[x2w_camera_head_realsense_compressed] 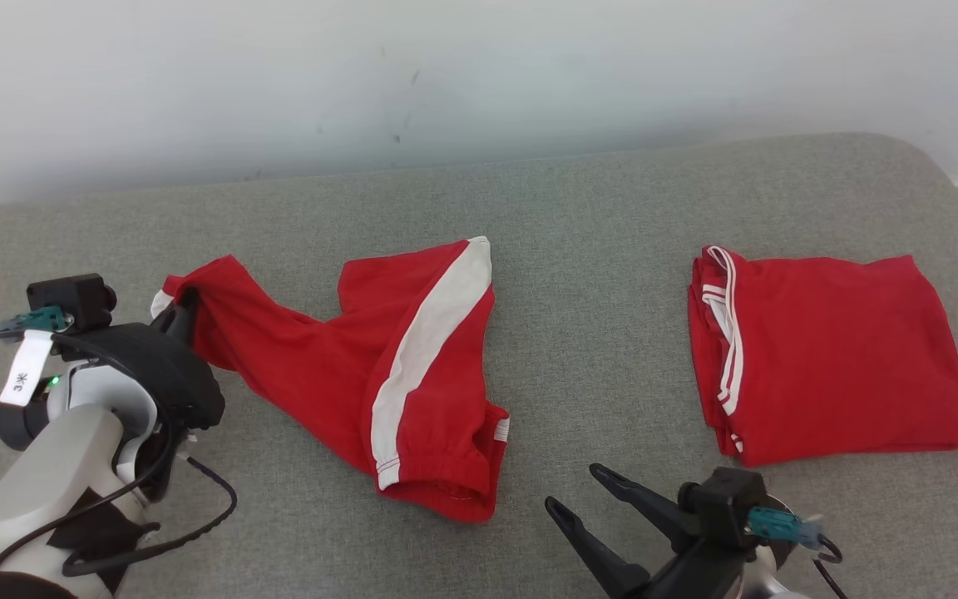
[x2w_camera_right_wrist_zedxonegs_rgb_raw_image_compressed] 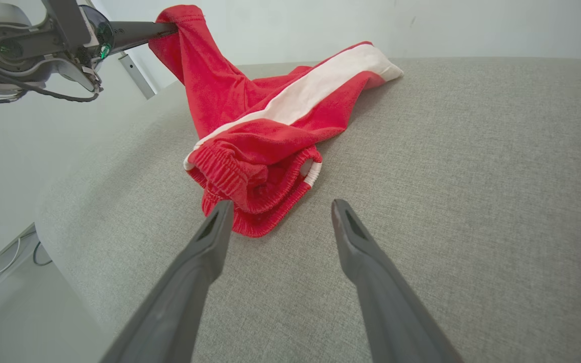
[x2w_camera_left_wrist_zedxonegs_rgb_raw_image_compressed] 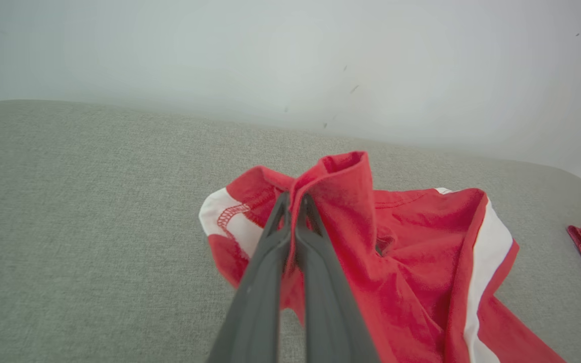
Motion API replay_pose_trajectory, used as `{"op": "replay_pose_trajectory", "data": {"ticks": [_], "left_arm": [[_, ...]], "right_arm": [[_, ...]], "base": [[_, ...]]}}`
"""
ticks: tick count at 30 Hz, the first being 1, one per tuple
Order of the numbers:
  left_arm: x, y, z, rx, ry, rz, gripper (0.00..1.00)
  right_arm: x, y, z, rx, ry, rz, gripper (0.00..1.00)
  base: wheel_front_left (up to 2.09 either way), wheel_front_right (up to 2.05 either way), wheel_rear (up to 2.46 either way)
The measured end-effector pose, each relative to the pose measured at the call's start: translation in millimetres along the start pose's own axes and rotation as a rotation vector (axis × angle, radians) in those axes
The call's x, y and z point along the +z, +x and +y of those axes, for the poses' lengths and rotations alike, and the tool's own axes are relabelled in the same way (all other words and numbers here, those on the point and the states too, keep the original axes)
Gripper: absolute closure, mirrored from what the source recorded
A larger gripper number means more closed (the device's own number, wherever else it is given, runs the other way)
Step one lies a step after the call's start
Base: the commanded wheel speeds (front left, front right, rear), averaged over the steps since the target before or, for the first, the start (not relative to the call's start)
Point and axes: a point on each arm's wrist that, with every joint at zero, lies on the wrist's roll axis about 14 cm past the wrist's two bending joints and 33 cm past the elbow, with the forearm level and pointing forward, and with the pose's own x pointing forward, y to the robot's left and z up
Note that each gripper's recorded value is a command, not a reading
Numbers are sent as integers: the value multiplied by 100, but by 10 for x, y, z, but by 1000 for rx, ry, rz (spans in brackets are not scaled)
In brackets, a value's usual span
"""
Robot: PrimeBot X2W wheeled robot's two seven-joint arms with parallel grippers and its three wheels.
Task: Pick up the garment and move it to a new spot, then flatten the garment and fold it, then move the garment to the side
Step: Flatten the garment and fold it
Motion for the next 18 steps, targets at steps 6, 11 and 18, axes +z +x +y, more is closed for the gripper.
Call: {"op": "replay_pose_trajectory", "data": {"ticks": [6, 11, 18], "left_arm": [[-29, -7, -81, -17, -9, 0, 100], [9, -31, -102, -21, -16, -16, 100], [8, -75, -55, -7, -20, -24, 100]], "right_arm": [[-155, 83, 158, 71, -48, 90, 0], [-166, 187, 34, 64, -129, 132, 0], [-3, 393, -86, 49, -161, 119, 0]], "base": [[0, 0, 0], [0, 0, 0], [0, 0, 0]]}}
